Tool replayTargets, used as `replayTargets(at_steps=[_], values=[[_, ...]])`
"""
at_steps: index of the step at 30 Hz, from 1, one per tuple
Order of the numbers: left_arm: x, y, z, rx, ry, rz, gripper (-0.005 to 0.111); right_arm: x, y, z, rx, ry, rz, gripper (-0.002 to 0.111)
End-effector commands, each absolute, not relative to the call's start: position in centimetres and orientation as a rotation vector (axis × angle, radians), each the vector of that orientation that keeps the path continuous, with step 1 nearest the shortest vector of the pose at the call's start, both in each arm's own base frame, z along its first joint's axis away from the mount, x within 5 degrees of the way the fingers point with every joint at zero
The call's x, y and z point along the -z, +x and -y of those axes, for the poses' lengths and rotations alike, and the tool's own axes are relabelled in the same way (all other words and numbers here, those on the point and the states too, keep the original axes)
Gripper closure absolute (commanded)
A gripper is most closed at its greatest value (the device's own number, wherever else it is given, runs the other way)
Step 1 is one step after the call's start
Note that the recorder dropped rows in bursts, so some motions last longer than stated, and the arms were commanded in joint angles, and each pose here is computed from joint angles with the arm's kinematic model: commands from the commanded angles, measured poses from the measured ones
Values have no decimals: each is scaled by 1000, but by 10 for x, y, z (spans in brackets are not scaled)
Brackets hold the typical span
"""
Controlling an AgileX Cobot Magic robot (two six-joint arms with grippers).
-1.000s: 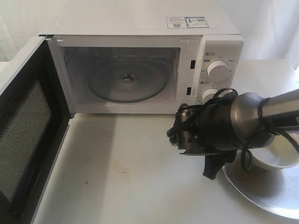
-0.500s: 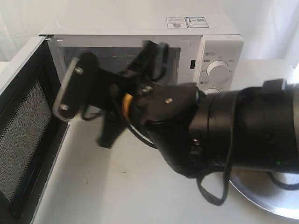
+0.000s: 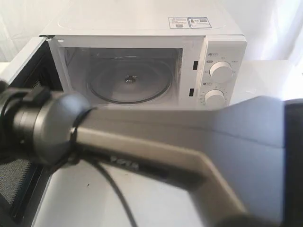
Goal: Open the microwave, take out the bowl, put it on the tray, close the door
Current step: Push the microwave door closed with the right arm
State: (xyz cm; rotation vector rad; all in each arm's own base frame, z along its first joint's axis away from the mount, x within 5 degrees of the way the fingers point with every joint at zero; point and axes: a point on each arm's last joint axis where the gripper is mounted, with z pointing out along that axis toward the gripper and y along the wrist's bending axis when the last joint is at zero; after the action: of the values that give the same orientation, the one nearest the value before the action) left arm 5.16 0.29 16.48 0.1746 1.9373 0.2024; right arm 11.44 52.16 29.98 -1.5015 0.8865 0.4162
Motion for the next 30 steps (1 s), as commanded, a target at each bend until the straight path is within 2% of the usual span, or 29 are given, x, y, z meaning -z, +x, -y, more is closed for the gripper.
replayTargets(at_steps=[1,9,13,18,20,21,23,25,27,30], values=[[-166,52,-3,-193,168,-1929,107,-288,111,-528,-148,-1519,-801,108],[-166,52,-3,-193,168,-1929,107,-305,147,-488,699,-1260,-950,108],[-166,52,-3,-193,168,-1929,107,-311,168,-462,1024,-1160,-1043,108],[-166,52,-3,-193,168,-1929,107,-315,176,-457,1034,-1143,-1059,108],[-166,52,-3,-193,168,-1929,107,-320,174,-456,928,-1058,-1115,108],[-166,52,-3,-193,168,-1929,107,-318,172,-455,781,-1030,-1236,108],[-166,52,-3,-193,168,-1929,107,-306,169,-463,540,-1169,-1363,108],[-166,52,-3,-193,168,-1929,107,-287,173,-466,462,-1326,-1446,108],[-166,52,-3,-193,168,-1929,107,-272,191,-455,601,-1408,-1504,108],[-166,52,-3,-193,168,-1929,107,-270,224,-428,788,-1309,-1650,108]])
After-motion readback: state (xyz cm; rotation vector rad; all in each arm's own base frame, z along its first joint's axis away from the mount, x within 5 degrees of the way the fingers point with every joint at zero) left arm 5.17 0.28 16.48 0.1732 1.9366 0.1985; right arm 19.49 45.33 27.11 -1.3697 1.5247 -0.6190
